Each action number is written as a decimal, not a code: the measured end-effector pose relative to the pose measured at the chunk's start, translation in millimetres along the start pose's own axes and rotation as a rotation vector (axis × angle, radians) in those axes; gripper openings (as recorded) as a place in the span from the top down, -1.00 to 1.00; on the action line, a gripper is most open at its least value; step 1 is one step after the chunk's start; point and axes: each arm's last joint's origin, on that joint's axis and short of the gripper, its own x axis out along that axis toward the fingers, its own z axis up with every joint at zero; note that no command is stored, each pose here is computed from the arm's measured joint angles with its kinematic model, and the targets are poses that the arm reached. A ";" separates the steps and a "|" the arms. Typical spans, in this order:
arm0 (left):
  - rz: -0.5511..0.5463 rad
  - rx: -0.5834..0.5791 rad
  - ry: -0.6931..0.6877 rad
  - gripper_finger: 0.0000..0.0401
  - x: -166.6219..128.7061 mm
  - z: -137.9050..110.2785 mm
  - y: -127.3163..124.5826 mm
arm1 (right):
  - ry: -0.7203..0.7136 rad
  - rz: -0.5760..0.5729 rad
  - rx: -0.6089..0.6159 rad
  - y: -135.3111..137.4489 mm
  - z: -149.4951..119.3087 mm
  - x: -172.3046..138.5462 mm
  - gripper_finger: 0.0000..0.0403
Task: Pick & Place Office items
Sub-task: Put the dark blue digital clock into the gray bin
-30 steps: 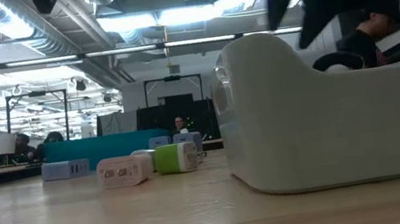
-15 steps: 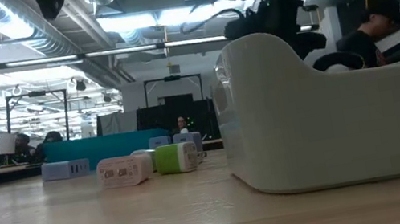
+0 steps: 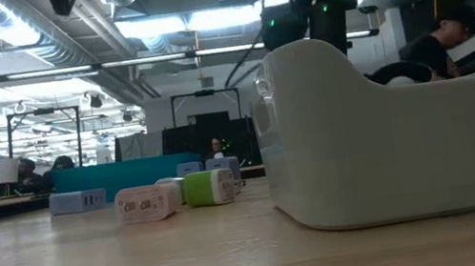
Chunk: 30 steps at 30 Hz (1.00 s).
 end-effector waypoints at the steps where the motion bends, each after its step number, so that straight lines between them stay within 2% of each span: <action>1: -0.003 -0.004 -0.008 0.01 -0.1 0.8 -0.3 | 0.016 -0.010 -0.003 0.7 0.2 5.5 -0.32; 8: -0.011 -0.025 -0.023 0.01 0.0 2.3 -1.2 | 0.054 -0.063 -0.003 3.1 3.7 33.8 -0.32; 16: -0.018 -0.028 -0.019 0.01 0.0 2.1 -1.4 | 0.000 -0.028 0.000 9.8 11.6 44.0 -0.32; 30: -0.032 -0.030 -0.010 0.01 -0.1 1.9 -1.8 | 0.021 -0.066 -0.031 9.6 11.4 58.3 -0.30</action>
